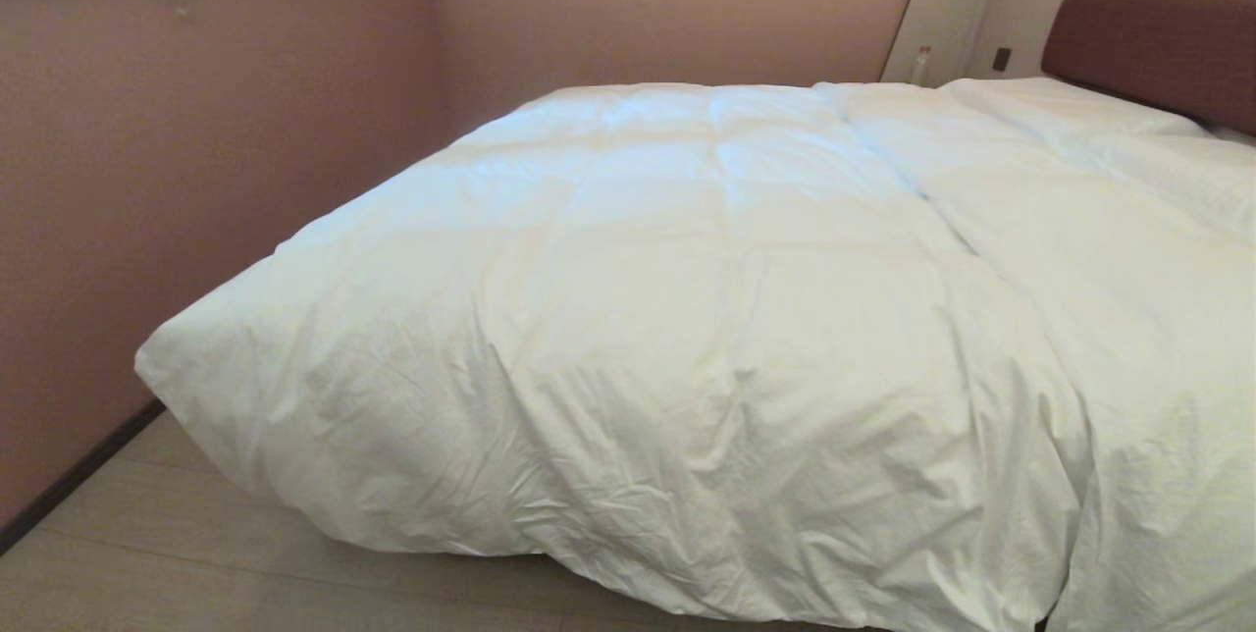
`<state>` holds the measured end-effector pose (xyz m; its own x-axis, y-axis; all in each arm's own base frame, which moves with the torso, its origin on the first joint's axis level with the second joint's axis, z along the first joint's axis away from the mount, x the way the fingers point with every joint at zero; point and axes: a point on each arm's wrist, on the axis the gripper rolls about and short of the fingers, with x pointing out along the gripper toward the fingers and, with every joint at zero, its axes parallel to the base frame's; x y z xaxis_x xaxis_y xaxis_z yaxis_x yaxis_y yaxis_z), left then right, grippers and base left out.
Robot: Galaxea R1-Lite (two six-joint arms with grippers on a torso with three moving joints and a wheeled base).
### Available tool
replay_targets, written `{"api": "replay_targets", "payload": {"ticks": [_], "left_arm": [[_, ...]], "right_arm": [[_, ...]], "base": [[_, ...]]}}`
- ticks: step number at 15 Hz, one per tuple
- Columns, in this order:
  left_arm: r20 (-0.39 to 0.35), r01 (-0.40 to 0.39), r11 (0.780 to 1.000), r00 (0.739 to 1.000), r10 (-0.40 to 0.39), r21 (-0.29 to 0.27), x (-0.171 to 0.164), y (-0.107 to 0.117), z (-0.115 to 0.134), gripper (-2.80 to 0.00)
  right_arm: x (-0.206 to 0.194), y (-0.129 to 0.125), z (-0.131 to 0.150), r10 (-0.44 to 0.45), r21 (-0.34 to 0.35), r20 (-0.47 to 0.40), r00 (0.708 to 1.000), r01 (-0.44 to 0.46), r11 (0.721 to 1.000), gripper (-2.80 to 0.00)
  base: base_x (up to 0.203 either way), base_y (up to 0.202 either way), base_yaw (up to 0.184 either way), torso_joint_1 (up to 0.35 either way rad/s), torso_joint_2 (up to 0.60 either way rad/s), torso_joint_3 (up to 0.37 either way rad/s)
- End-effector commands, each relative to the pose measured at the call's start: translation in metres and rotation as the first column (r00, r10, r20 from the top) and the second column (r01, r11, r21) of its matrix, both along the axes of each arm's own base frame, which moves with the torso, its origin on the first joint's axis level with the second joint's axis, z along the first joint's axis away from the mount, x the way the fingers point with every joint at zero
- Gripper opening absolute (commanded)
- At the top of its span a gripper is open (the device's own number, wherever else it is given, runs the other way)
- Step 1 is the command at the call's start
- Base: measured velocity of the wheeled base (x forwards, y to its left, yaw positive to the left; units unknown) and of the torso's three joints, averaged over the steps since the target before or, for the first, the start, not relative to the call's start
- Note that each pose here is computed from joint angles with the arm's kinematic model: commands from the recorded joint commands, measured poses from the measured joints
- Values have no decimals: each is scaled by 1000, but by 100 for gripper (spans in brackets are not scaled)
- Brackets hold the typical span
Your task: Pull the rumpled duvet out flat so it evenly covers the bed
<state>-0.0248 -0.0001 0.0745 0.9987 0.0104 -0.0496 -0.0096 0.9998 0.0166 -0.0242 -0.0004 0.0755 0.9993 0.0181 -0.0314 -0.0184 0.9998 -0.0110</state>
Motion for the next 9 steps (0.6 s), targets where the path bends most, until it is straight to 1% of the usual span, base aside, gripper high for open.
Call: {"api": "replay_targets", "payload": {"ticks": [1, 3, 9], "left_arm": [[-1, -2, 1000, 1000, 2, 1, 0, 0, 0, -280], [0, 1, 1000, 1000, -1, 7, 0, 0, 0, -280], [-1, -2, 1000, 1000, 2, 1, 0, 0, 0, -280]], "right_arm": [[0, 0, 0, 0, 0, -1, 1000, 0, 1000, -280], [0, 0, 0, 0, 0, 0, 1000, 0, 1000, -280], [0, 0, 0, 0, -1, -1, 1000, 0, 1000, -280]], "base": [[0, 0, 0, 0, 0, 0], [0, 0, 0, 0, 0, 0], [0, 0, 0, 0, 0, 0]]}}
